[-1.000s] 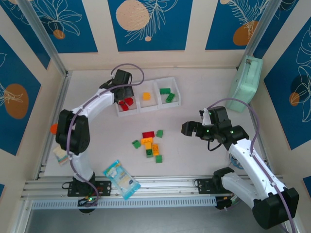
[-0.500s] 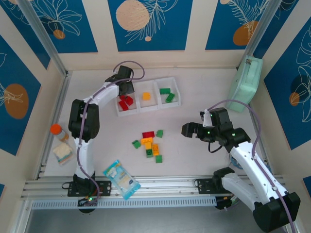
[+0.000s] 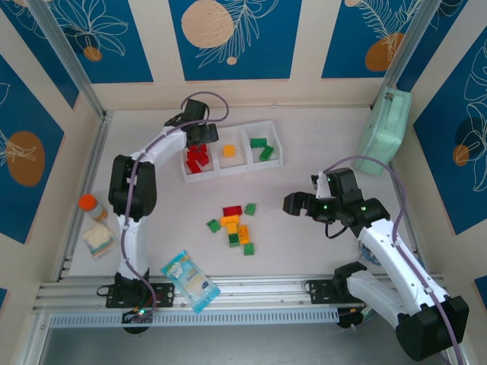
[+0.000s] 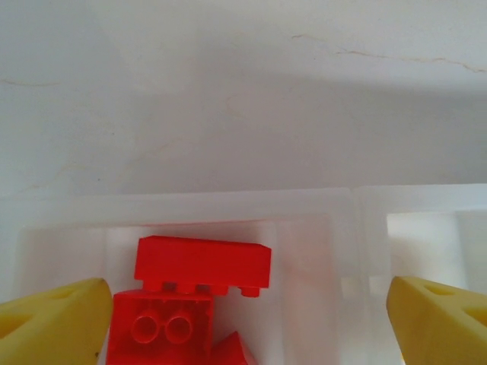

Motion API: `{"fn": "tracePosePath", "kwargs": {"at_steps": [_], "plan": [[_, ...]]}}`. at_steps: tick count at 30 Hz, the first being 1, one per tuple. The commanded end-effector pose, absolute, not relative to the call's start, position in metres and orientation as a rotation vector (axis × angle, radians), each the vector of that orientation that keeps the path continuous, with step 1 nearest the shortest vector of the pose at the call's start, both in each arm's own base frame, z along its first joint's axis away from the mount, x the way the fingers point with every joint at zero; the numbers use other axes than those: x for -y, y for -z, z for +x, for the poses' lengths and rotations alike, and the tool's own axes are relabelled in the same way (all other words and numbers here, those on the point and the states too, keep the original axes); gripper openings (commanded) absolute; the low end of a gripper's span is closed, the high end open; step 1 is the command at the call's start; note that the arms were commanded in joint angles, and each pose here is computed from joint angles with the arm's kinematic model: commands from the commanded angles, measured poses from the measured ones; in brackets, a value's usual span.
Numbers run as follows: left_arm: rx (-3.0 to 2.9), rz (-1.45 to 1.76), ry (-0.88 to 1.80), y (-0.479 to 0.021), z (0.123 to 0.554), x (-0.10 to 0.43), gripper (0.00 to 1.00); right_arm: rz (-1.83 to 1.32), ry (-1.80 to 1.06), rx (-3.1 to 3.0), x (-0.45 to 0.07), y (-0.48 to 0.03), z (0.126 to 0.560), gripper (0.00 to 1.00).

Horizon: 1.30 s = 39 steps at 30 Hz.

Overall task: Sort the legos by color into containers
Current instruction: Place the lego in the container, then pick up the lego from the center of the table.

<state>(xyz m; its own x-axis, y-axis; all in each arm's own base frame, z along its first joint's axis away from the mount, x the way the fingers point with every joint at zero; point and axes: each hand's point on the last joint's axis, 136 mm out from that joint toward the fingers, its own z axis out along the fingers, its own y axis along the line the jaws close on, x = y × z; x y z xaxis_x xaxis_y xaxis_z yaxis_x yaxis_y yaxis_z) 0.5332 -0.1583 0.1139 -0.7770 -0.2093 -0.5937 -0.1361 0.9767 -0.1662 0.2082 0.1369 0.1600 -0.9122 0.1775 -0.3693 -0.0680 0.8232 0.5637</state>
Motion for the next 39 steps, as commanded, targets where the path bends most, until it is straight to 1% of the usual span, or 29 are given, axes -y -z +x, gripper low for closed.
{"fn": "tracePosePath", "kwargs": {"at_steps": [1, 4, 8, 15, 18, 20, 23, 26, 32, 39], "plan": [[-2.388, -0.199, 0.246, -0.160, 0.519, 0.161, 1.00, 0.069, -0.856, -2.618, -0.141, -0.159, 0.202, 0.99], [-2.378, -0.191, 0.283, -0.169, 0.492, 0.163, 0.99, 0.081, -0.833, -2.623, -0.138, -0.159, 0.202, 0.99], [-2.401, -0.139, 0.257, -0.161, 0.441, 0.168, 1.00, 0.092, -0.823, -2.624, -0.137, -0.158, 0.203, 0.99], [-2.512, -0.005, 0.247, -0.122, 0.353, 0.199, 0.99, 0.090, -0.846, -2.640, -0.142, -0.154, 0.207, 0.99], [-2.574, 0.041, 0.234, -0.107, 0.322, 0.213, 0.99, 0.086, -0.836, -2.652, -0.142, -0.154, 0.208, 0.99], [-2.606, 0.060, 0.231, -0.100, 0.309, 0.222, 1.00, 0.079, -0.830, -2.650, -0.142, -0.155, 0.209, 0.99], [-2.643, 0.088, 0.204, -0.092, 0.297, 0.233, 0.99, 0.078, -0.819, -2.648, -0.141, -0.154, 0.210, 0.99], [-2.674, 0.139, 0.177, -0.082, 0.294, 0.247, 0.97, 0.084, -0.821, -2.654, -0.141, -0.151, 0.210, 0.99], [-2.759, 0.204, 0.162, -0.060, 0.287, 0.271, 0.90, 0.078, -0.817, -2.670, -0.140, -0.147, 0.205, 0.99], [-2.852, 0.163, 0.120, -0.035, 0.276, 0.271, 0.80, 0.075, -0.820, -2.664, -0.141, -0.145, 0.205, 0.99]]}}
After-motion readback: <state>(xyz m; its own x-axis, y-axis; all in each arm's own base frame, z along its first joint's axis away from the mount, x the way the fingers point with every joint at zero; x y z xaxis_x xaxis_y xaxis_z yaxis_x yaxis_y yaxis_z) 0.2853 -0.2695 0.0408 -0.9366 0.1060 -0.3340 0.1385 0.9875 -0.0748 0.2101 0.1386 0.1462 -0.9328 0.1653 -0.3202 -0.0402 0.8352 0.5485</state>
